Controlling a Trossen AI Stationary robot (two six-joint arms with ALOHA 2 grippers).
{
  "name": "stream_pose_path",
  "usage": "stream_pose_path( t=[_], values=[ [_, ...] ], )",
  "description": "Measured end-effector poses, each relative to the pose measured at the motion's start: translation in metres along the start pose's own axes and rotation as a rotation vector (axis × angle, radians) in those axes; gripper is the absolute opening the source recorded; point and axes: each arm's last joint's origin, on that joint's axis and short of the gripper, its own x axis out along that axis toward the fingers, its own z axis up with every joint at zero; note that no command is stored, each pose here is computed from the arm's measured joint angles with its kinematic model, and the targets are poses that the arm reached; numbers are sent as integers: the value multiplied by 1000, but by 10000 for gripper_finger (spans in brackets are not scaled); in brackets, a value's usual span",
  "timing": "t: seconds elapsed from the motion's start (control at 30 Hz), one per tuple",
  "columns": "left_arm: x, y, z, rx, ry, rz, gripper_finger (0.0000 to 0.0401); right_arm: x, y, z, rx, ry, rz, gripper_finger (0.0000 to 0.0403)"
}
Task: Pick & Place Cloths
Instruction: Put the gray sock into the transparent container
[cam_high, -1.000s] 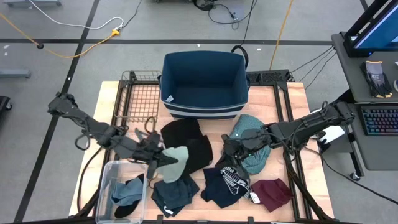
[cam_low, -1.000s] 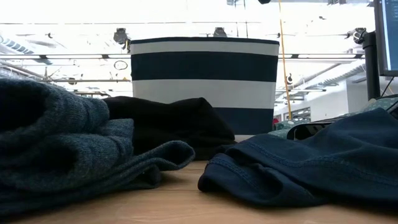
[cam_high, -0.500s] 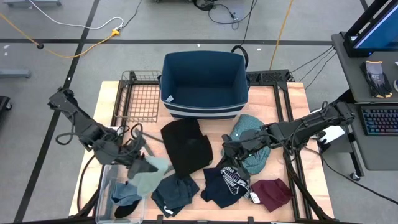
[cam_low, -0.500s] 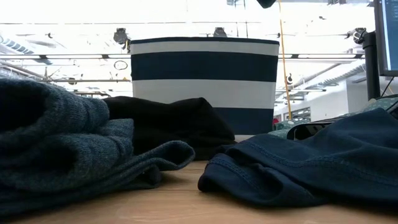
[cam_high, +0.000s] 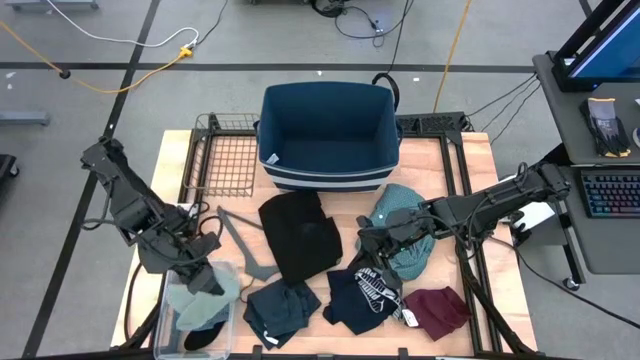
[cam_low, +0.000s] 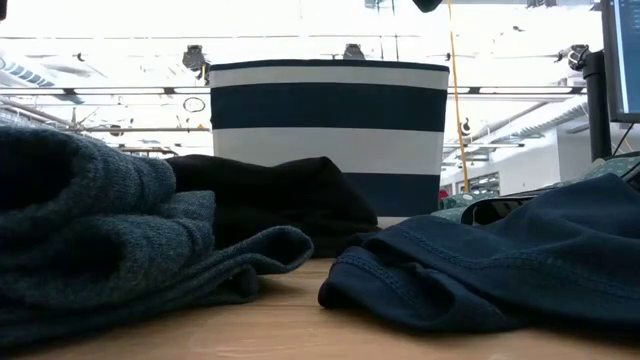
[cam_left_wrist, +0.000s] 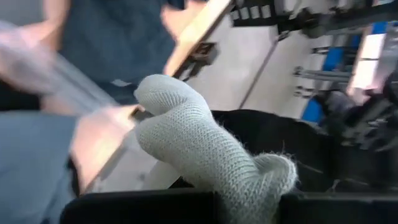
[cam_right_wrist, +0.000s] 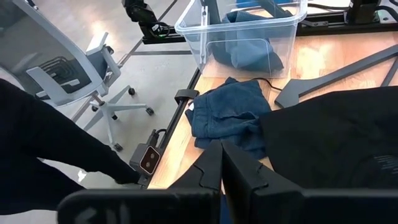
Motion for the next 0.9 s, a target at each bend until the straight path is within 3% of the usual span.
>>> stream_pose_path(
  t=[0.3, 0.63, 0.9],
  values=[
    [6, 15, -13, 71, -9, 162, 2, 0, -3, 3, 36, -33, -31, 0],
    [36, 32, -30, 232, -53, 400, 2, -1, -8, 5, 46, -65, -141, 0],
    [55, 46, -39, 296, -98, 567, 2, -2, -12, 6, 37, -68, -155, 0]
  ],
)
